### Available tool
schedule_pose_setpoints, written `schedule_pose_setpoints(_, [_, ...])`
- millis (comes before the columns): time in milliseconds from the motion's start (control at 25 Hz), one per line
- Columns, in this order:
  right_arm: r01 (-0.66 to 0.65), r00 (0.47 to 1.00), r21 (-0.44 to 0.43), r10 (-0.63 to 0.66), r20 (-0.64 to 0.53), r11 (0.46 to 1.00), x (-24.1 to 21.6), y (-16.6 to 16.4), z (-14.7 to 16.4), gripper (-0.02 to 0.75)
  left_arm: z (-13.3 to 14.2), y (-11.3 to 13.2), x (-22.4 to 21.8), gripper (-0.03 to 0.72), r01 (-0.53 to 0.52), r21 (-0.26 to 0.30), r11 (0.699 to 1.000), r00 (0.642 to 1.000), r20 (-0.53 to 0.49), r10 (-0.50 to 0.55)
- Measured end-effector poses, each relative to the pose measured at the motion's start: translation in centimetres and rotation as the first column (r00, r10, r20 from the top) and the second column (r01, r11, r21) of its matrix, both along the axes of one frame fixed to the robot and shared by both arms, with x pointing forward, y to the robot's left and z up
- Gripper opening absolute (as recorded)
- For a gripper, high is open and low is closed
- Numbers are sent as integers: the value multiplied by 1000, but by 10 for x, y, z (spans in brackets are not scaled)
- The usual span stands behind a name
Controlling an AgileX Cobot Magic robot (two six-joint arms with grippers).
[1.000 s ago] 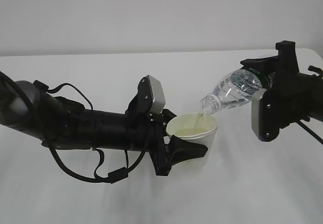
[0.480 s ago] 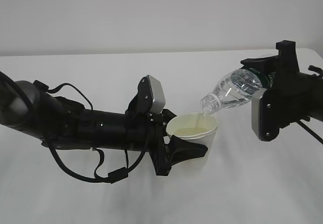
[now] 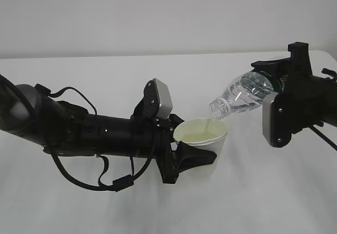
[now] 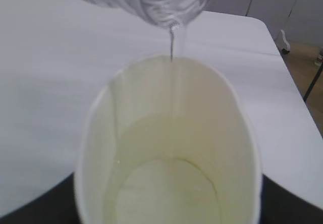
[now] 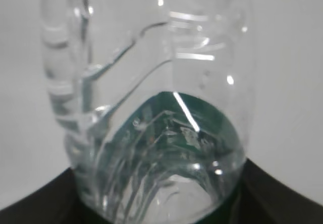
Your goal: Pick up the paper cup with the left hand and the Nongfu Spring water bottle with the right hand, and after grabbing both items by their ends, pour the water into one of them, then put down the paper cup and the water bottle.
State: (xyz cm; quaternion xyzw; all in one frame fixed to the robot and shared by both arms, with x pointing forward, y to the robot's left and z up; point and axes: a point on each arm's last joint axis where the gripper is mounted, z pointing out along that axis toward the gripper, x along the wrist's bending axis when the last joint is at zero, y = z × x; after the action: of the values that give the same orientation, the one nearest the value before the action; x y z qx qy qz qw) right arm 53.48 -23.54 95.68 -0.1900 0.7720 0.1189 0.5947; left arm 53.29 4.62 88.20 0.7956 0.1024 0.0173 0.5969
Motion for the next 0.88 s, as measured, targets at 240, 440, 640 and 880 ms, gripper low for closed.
schedule_pose_setpoints(240, [-1,1000,1,1,2,1000,0,0,0,445,0,0,0,414,0,0,1000,1000,0,0])
schedule_pose_setpoints(440, [-1,1000,1,1,2,1000,0,0,0,445,0,0,0,414,0,0,1000,1000,0,0])
schedule_pose_setpoints(640, [-1,1000,1,1,2,1000,0,0,0,445,0,0,0,414,0,0,1000,1000,0,0])
schedule_pose_setpoints(880, [-1,1000,1,1,2,1000,0,0,0,445,0,0,0,414,-1,2,1000,1000,0,1])
